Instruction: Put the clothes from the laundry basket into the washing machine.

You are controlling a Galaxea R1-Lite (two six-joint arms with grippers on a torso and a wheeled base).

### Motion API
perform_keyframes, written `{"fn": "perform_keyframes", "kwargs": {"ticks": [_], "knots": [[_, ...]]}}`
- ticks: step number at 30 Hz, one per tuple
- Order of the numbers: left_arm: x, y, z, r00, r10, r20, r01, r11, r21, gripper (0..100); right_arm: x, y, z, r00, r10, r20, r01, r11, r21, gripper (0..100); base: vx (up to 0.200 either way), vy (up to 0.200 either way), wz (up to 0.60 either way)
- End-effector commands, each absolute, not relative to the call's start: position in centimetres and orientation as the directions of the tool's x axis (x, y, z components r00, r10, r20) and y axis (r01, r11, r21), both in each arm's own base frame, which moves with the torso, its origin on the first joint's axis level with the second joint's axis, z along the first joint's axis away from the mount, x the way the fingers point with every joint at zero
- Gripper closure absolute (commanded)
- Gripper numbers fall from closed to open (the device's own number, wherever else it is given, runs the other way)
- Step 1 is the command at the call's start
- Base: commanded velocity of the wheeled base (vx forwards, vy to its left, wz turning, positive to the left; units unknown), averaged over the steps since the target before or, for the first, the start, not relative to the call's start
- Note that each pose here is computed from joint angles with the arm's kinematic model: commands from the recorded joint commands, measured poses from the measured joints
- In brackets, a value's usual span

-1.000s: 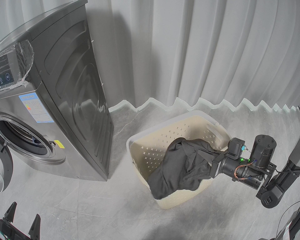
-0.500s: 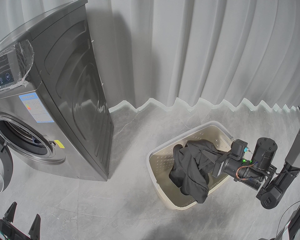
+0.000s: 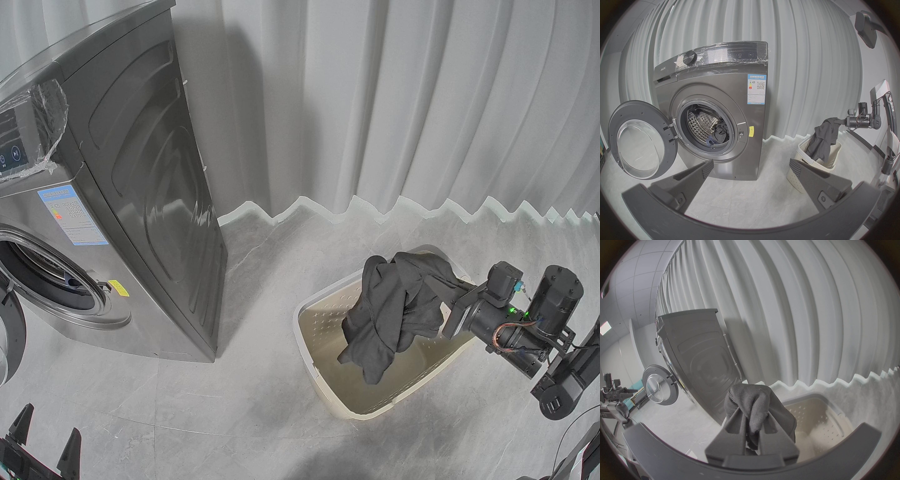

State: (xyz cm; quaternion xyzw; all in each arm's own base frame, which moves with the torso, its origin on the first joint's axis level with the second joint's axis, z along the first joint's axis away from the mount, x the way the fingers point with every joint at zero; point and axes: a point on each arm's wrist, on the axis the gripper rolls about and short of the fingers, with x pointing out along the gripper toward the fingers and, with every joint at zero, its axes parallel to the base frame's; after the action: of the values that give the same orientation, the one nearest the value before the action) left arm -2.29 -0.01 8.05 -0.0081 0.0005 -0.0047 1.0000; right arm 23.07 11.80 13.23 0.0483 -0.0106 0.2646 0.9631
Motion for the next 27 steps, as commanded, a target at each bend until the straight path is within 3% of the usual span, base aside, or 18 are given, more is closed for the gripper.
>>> {"fn": "perform_keyframes", "kwargs": {"ticks": [1, 10, 27], "knots": [[-2.3, 0.0, 7.6, 1.0, -0.009, 0.0, 0.009, 1.0, -0.02, 0, 20.5, 10.6, 16.5, 0.88, 0.455, 0.138, -0.467, 0.881, 0.072, 100, -0.2, 0.0, 0.0], [-2.3, 0.0, 7.6, 1.0, -0.005, -0.002, 0.005, 1.0, -0.031, 0, 16.2, 8.7, 19.1, 0.914, 0.4, 0.066, -0.404, 0.911, 0.078, 100, -0.2, 0.0, 0.0], [-2.3, 0.0, 7.6, 1.0, -0.002, -0.002, 0.001, 1.0, -0.031, 0, 14.2, 8.8, 20.6, 0.886, 0.462, 0.037, -0.463, 0.883, 0.081, 100, -0.2, 0.0, 0.0]]}}
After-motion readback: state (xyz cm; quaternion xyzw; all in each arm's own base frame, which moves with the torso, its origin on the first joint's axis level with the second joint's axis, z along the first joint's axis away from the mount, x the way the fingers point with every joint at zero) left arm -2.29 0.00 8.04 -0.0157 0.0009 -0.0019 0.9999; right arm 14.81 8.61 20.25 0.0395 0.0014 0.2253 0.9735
